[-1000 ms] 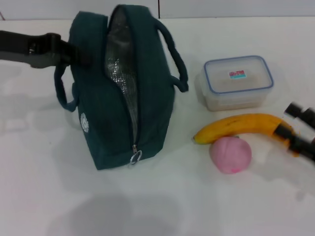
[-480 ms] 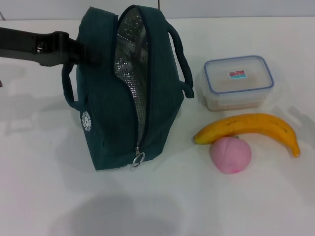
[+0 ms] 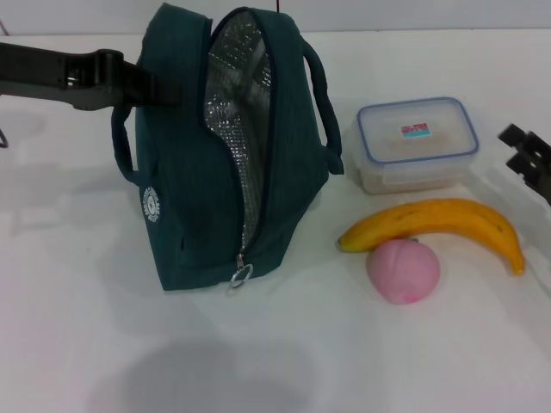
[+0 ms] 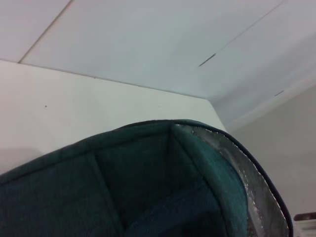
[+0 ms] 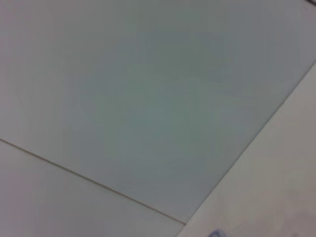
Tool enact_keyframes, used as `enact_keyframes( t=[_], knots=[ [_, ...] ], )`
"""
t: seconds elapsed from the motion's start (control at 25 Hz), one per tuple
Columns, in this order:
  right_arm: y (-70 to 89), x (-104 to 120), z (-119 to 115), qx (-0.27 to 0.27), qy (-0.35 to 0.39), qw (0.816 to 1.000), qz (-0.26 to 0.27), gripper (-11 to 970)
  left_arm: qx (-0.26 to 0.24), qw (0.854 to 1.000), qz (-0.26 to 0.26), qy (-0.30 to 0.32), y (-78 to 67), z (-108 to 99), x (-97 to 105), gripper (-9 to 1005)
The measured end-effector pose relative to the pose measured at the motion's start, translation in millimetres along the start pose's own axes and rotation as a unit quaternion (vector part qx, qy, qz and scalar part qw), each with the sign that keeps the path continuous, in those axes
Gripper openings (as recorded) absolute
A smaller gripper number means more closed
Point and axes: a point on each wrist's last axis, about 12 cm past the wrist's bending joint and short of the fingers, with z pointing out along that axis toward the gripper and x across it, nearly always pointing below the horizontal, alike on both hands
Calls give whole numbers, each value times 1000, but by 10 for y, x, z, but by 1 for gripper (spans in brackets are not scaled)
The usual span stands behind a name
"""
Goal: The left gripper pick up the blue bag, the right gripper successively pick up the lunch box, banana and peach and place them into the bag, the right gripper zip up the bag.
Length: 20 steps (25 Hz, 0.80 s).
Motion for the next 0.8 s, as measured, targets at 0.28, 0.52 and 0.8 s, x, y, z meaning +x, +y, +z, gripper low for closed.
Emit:
enact_keyframes(
  t=[0.28, 0.52, 0.8],
  knots=[
    [-2, 4, 220, 29, 10, 1000, -5, 723, 2, 1000, 6, -1, -8, 3, -8, 39],
    [24, -22, 325, 33, 10, 999, -7, 719, 2, 1000, 10, -1, -8, 3, -8, 40],
    [80, -55, 473, 34, 17, 999, -7, 714, 3, 1000, 15, -1, -21, 12, -26, 40]
  ],
)
